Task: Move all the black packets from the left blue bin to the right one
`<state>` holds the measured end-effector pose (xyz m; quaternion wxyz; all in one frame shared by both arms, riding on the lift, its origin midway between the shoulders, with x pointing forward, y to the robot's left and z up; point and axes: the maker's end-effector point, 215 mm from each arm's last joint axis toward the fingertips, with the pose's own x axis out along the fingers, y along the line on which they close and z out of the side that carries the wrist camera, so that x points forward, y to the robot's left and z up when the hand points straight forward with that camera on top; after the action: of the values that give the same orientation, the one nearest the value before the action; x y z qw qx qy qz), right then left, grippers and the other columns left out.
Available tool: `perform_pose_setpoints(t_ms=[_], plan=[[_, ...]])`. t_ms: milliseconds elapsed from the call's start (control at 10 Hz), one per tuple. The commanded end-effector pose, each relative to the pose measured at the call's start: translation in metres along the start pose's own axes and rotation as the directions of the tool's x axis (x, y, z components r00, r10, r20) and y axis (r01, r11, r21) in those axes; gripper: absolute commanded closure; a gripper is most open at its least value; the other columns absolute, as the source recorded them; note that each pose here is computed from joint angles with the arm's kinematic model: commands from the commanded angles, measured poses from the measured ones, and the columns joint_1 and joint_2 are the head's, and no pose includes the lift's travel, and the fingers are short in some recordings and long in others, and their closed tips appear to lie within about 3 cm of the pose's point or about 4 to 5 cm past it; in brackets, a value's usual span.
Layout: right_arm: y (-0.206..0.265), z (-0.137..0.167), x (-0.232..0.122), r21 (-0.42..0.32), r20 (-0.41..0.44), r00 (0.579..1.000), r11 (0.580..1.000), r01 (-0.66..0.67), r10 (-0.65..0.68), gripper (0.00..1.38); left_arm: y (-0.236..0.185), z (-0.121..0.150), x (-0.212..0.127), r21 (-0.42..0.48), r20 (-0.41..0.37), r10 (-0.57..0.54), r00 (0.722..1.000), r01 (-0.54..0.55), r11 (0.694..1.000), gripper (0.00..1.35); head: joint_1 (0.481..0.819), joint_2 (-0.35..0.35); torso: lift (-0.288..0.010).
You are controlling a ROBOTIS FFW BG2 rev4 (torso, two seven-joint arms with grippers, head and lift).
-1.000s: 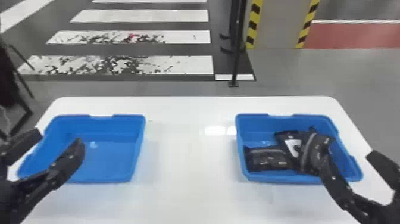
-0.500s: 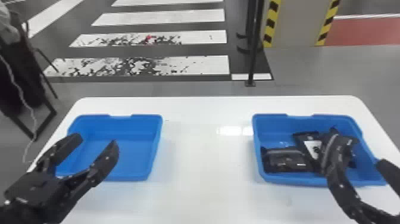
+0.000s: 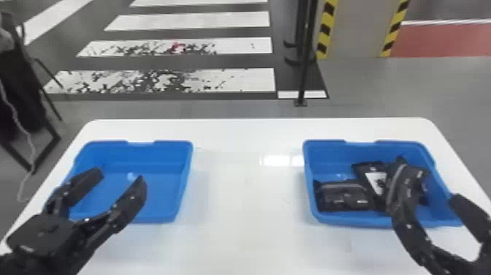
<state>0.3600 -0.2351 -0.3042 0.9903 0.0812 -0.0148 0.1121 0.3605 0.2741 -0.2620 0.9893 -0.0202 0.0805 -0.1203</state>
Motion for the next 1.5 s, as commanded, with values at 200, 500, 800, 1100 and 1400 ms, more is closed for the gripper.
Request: perform_pose_setpoints(t_ms=[200,500,800,1100,1400], plan=[[0.0029,-0.0009,0.0038,0.016,0.006,1.0,1.0,-0.004,0.004,0.12,-0.0009,-0.0019,0.0007,-0.007,-0.009,-0.003,1.0,0.003,1.0,0.32,0.695,0.063,-0.154],[0.006,-0.0014,0.0052,0.027,0.009,1.0,1.0,-0.009,0.009,0.12,-0.0012,-0.0017,0.0007,-0.009,-0.008,-0.004,1.0,0.004,1.0,0.32,0.695,0.069,-0.154],[0.0069,-0.0014,0.0054,0.03,0.01,1.0,0.999,-0.01,0.01,0.12,-0.0013,-0.0001,0.0004,-0.01,-0.004,-0.004,1.0,0.004,1.0,0.32,0.695,0.073,-0.154],[0.0069,-0.0014,0.0054,0.03,0.01,1.0,0.999,-0.01,0.01,0.12,-0.0009,0.0003,0.0002,-0.012,-0.003,-0.004,1.0,0.004,1.0,0.32,0.695,0.073,-0.154],[0.0068,-0.0013,0.0054,0.032,0.011,1.0,0.999,-0.01,0.01,0.12,-0.0015,-0.0011,-0.0003,-0.018,-0.006,-0.005,1.0,0.005,1.0,0.32,0.695,0.073,-0.154]])
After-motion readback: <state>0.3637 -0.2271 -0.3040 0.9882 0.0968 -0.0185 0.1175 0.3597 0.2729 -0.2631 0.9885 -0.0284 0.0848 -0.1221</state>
